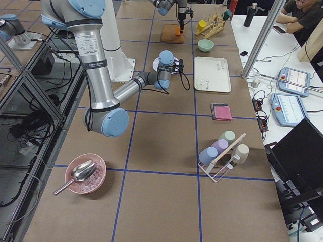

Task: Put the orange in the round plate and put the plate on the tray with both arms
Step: 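Carry the orange onto the plate with the left gripper while the right grips the rim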

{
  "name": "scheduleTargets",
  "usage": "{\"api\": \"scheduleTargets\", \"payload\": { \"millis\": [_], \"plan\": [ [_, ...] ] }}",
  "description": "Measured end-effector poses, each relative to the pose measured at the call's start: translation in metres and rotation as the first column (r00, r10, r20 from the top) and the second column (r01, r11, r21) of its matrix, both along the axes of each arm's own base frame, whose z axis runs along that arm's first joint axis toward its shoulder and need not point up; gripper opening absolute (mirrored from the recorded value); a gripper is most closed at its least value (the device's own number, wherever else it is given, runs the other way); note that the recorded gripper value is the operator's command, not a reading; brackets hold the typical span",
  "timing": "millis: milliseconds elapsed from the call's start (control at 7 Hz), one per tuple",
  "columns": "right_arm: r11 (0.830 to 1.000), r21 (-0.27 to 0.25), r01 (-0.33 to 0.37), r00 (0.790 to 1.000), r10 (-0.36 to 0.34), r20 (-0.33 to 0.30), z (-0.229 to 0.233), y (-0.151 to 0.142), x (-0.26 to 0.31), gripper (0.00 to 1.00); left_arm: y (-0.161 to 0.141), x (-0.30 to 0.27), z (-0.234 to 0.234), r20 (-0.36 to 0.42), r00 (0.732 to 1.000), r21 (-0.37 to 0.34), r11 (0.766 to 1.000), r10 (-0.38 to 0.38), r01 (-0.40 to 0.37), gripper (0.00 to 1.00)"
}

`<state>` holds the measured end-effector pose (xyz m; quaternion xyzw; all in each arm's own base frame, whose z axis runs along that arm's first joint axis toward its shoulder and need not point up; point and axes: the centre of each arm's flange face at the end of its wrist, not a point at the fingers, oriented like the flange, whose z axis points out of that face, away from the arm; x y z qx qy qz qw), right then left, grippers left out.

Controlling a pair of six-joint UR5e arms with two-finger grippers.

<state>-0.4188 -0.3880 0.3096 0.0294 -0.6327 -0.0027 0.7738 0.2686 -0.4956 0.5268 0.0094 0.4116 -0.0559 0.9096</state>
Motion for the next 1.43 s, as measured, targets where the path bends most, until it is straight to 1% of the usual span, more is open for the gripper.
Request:
{"api": "scheduleTargets", "payload": {
  "millis": [143,286,429,571,714,857,1000,1286,1429],
  "plan": [
    [1.0,0.014,-0.02,1.0,0.02,0.011,-0.002,0.015,-0.021,1.0,-0.007,0.006,-0.021,-0.019,1.0,-0.012,1.0,-0.016,0.016,0.69],
    [0.999,0.024,-0.047,0.998,0.046,0.038,0.0,0.028,-0.041,1.0,-0.019,0.019,-0.057,-0.045,0.998,-0.039,0.998,-0.042,0.041,0.69],
    [0.998,0.014,-0.067,0.995,0.065,0.07,0.0,0.035,-0.061,1.0,-0.025,0.044,-0.106,-0.071,0.995,-0.082,0.995,-0.069,0.063,0.69],
    [0.997,0.0,-0.08,0.993,0.08,0.089,-0.003,0.037,-0.08,1.0,-0.018,0.077,-0.155,-0.096,0.992,-0.131,0.989,-0.086,0.073,0.7],
    [0.995,-0.006,-0.097,0.991,0.097,0.095,-0.005,0.038,-0.093,1.0,-0.005,0.115,-0.196,-0.118,0.988,-0.171,0.982,-0.102,0.081,0.71],
    [0.994,-0.008,-0.111,0.989,0.111,0.094,-0.005,0.038,-0.099,1.0,0.011,0.153,-0.228,-0.128,0.985,-0.194,0.977,-0.112,0.086,0.72],
    [0.993,-0.01,-0.119,0.989,0.12,0.088,-0.003,0.037,-0.104,1.0,0.022,0.18,-0.248,-0.13,0.985,-0.202,0.976,-0.115,0.087,0.75],
    [0.99,-0.011,-0.14,0.987,0.141,0.076,0.001,0.029,-0.117,1.0,0.041,0.211,-0.267,-0.138,0.986,-0.206,0.976,-0.094,0.064,0.76],
    [0.989,-0.01,-0.148,0.986,0.148,0.076,0.001,0.026,-0.123,1.0,0.052,0.226,-0.274,-0.144,0.986,-0.214,0.976,-0.078,0.045,0.82]
  ]
}}
